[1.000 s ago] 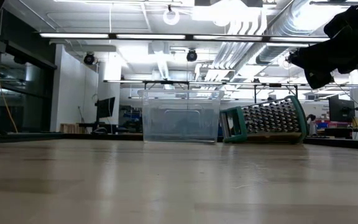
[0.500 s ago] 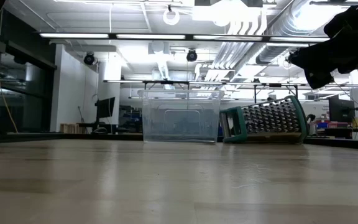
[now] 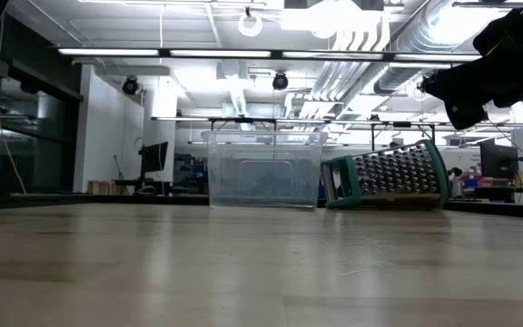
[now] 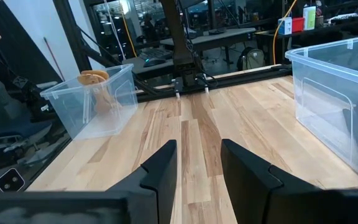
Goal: Pick & Place Kitchen Items
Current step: Put the brown serving spoon into the bottom left transparent bin, then return to Home Position
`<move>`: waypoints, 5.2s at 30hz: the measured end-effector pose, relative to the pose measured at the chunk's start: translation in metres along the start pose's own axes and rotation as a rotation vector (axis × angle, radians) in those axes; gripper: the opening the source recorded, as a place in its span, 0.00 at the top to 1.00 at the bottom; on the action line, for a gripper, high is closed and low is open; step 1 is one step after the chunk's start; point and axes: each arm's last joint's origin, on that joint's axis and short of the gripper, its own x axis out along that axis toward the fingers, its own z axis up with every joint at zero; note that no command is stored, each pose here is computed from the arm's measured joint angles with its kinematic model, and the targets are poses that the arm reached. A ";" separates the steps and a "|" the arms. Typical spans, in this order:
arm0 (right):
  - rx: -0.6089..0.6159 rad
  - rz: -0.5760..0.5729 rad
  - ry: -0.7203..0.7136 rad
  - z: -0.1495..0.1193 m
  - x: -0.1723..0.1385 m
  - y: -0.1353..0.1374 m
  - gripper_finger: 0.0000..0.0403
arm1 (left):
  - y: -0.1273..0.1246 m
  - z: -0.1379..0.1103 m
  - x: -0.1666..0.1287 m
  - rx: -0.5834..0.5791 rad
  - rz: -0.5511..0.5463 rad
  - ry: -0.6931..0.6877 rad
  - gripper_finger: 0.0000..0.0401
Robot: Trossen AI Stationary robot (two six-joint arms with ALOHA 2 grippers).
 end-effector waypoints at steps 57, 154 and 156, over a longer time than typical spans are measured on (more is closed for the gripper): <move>0.000 0.000 0.001 0.000 0.000 0.000 0.71 | -0.178 -0.027 -0.066 -0.595 0.914 0.456 0.82; 0.000 0.000 0.000 0.000 0.000 0.000 0.71 | -0.328 -0.246 -0.055 -0.536 1.047 0.609 0.47; 0.000 0.000 0.001 0.000 0.000 0.000 0.71 | -0.328 -0.243 -0.057 -0.546 1.040 0.606 0.42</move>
